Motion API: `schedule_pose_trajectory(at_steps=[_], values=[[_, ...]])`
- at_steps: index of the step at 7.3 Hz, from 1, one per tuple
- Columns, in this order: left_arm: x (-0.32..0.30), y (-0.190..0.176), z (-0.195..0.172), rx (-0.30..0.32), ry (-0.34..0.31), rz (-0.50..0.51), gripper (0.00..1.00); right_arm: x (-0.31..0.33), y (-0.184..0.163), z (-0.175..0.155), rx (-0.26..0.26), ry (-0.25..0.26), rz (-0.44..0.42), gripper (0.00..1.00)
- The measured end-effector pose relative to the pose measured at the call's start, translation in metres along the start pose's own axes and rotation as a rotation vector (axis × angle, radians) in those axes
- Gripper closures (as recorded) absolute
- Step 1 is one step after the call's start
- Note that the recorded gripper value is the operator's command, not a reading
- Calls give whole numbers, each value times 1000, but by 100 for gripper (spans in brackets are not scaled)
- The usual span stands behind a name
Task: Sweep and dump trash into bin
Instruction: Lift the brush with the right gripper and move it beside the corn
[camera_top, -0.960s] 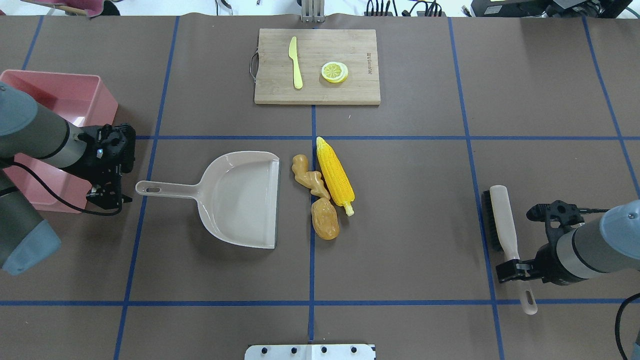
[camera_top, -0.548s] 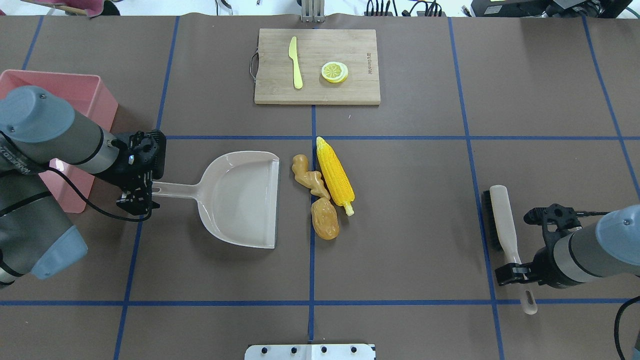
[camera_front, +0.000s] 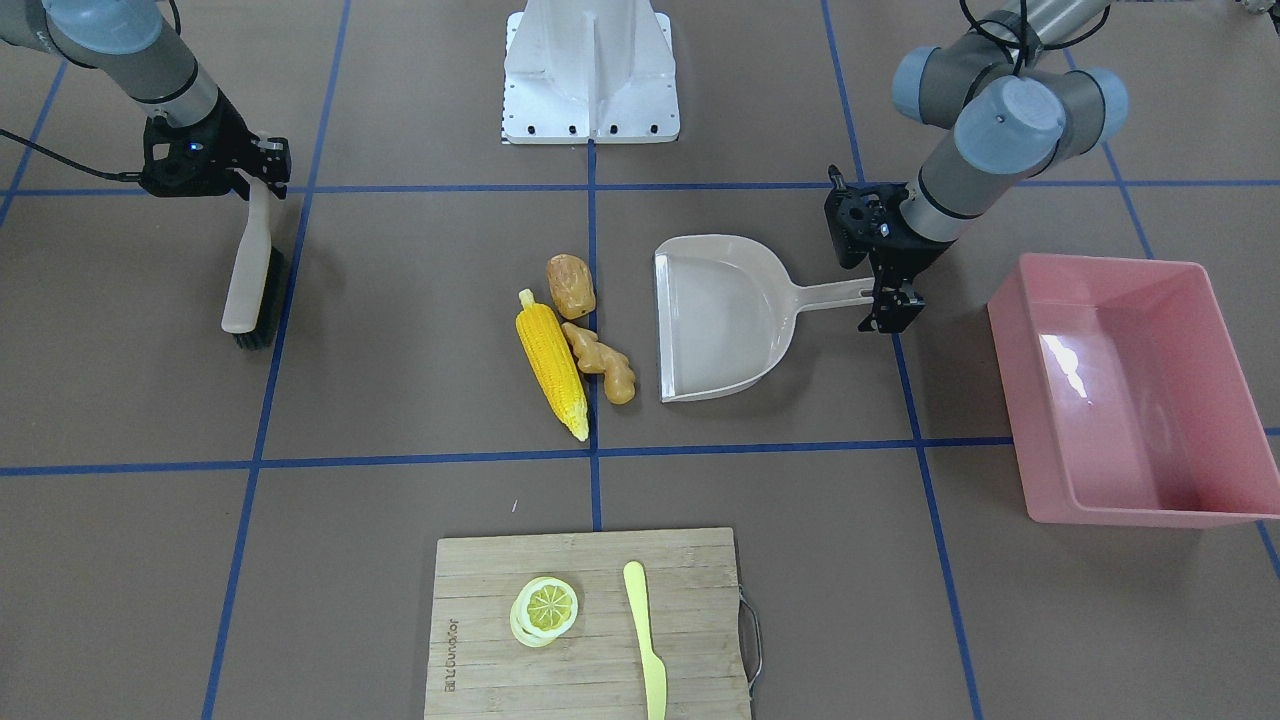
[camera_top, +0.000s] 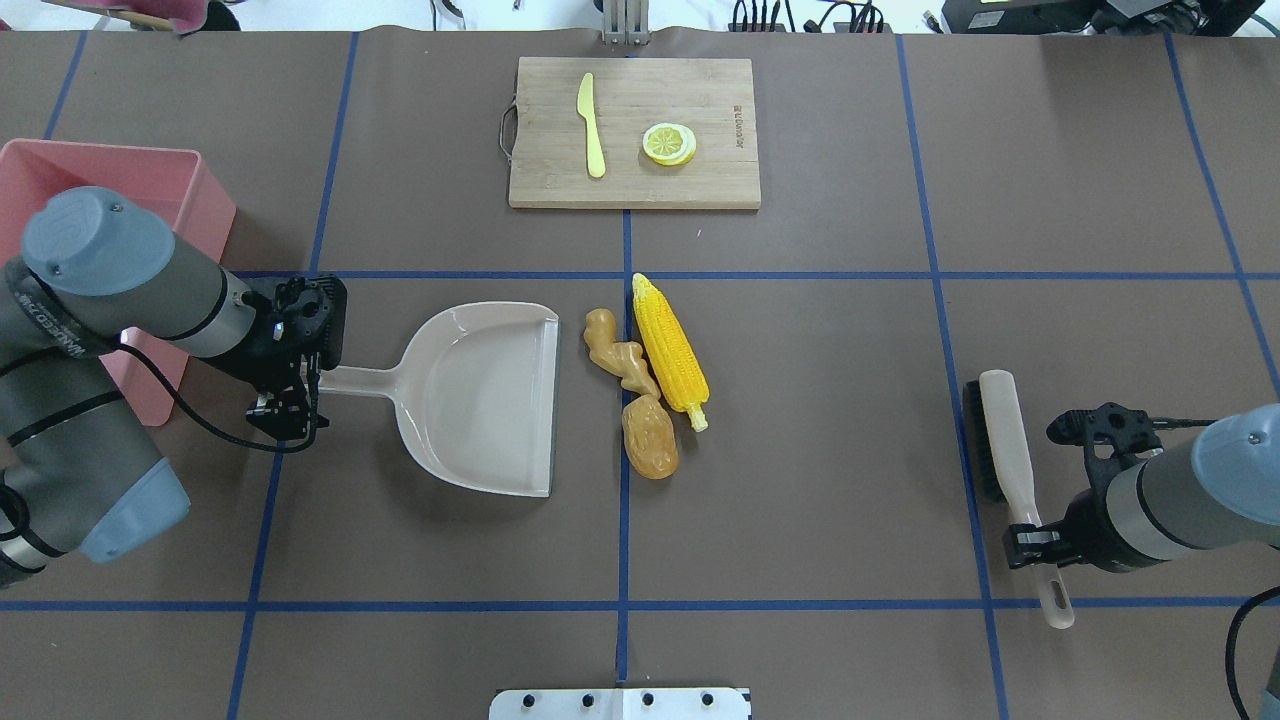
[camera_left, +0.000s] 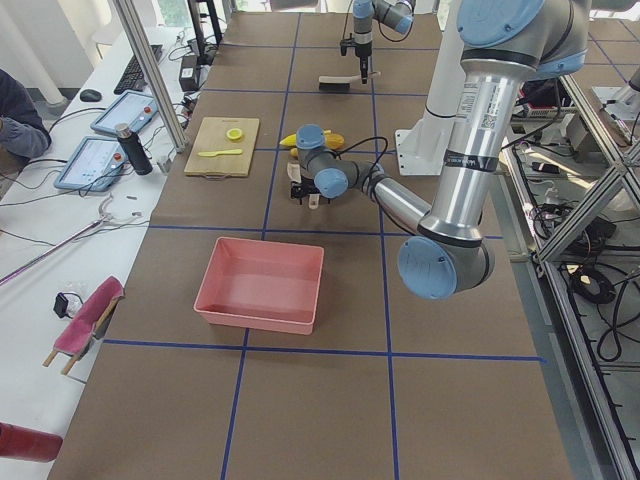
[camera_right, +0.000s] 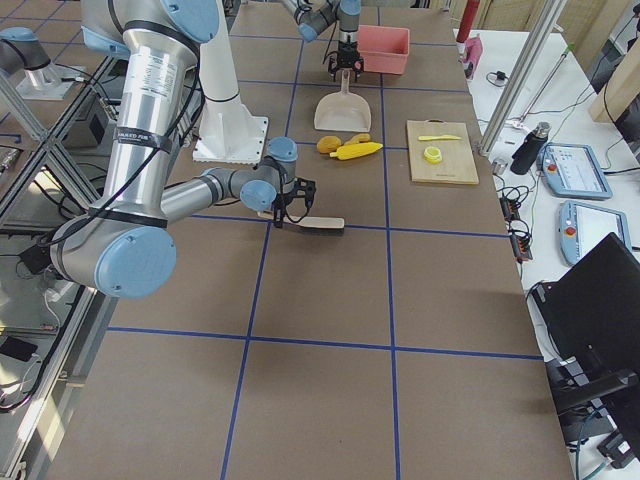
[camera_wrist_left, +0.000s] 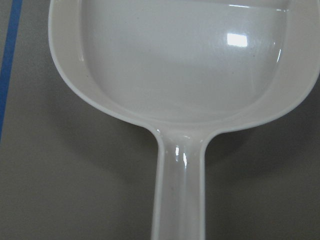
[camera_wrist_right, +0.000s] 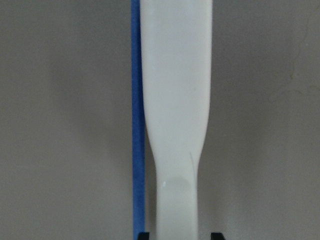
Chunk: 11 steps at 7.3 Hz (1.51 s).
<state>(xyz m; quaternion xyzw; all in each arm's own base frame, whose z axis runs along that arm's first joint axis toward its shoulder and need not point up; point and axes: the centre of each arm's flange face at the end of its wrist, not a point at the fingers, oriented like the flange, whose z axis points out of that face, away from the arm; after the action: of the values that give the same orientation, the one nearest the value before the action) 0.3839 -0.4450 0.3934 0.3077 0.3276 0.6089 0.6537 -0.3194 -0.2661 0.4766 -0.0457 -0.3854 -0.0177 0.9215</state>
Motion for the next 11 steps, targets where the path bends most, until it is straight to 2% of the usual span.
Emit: schedule_pose_trajectory(at_steps=[3,5,6,9,11], values=[[-2,-4,1,5,-1,3,3,2,-7,-8,14,-12,11,100],[-2,-5,1,7,0,5,6,-1,-22,-33,6,-56,31,100],[-1,-6,0,11,2,6,7,-10,-40,-48,10,-59,23,100],[-1,-8,-5,30,-4,14,7,-98,-119,-91,4,32,-50,100],[0,-7,-7,40,-7,16,7,-157,-151,-99,-17,81,-85,100]])
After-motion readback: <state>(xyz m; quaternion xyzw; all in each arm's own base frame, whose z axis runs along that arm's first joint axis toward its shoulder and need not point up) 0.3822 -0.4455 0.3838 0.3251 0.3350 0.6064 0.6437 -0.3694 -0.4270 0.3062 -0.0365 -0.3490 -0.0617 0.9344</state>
